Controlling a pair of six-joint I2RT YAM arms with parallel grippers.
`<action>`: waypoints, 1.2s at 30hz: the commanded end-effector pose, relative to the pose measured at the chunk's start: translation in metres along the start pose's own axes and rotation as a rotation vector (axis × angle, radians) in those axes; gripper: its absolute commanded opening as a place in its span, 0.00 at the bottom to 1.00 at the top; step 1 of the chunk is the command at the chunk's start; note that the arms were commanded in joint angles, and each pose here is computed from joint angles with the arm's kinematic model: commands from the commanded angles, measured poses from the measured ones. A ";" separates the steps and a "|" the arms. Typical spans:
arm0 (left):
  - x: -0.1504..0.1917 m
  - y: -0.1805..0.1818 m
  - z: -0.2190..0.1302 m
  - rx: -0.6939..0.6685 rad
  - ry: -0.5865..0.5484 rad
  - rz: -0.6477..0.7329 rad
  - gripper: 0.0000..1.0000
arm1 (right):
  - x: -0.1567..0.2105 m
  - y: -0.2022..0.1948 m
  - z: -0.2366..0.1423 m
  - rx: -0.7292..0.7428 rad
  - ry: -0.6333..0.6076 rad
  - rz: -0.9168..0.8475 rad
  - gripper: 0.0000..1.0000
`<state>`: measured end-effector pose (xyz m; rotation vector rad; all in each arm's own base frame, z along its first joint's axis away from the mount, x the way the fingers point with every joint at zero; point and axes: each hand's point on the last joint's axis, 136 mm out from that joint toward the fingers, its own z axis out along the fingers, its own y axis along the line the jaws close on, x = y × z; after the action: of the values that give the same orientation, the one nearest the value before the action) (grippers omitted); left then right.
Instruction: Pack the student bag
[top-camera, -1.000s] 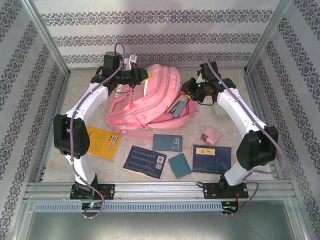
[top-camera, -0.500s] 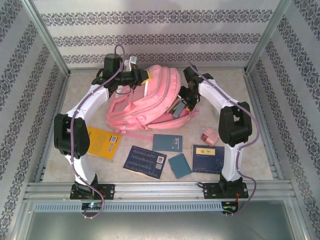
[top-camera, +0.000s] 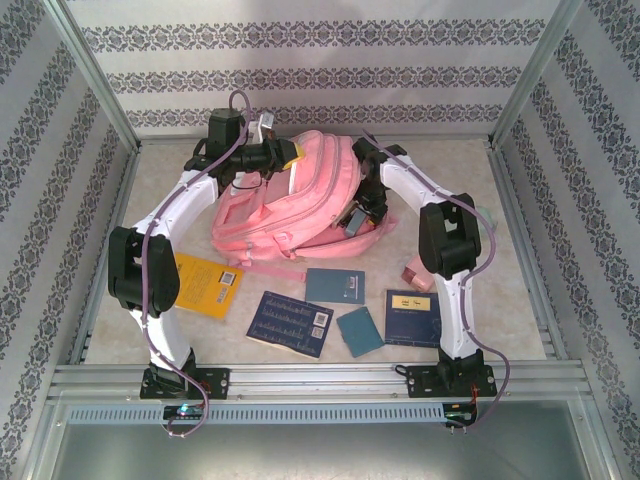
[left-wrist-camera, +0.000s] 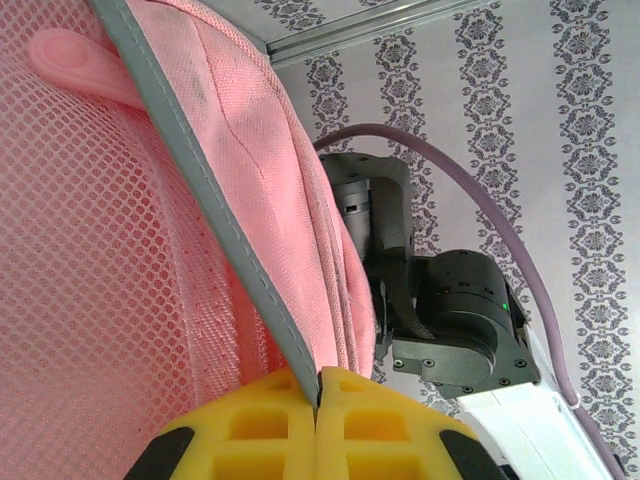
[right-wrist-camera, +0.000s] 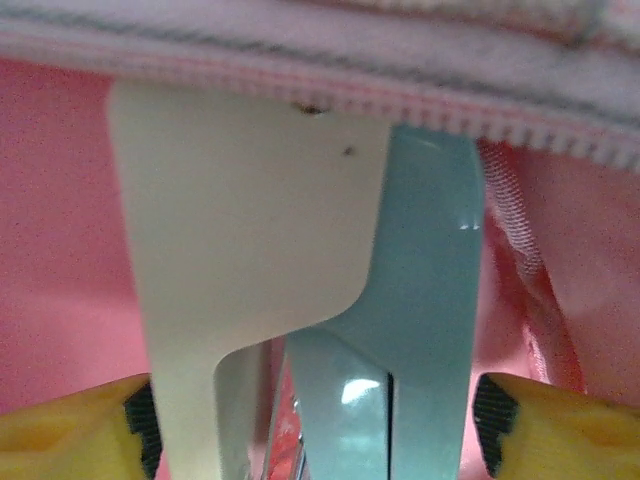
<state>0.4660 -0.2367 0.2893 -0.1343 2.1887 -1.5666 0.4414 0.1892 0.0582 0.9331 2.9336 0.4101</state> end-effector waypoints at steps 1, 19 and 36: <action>-0.014 -0.046 -0.015 0.110 -0.053 0.132 0.00 | 0.008 0.000 0.009 -0.001 0.030 0.004 0.66; -0.016 -0.060 -0.016 0.141 -0.040 0.163 0.00 | 0.063 0.131 -0.071 -0.611 0.100 -0.219 0.45; -0.032 -0.082 -0.036 0.186 -0.086 0.219 0.00 | 0.083 0.167 -0.088 -0.541 -0.035 -0.391 0.98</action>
<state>0.4755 -0.2198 0.3004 -0.1641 2.1533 -1.5645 0.4699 0.3577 0.1349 0.4676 2.7118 1.1777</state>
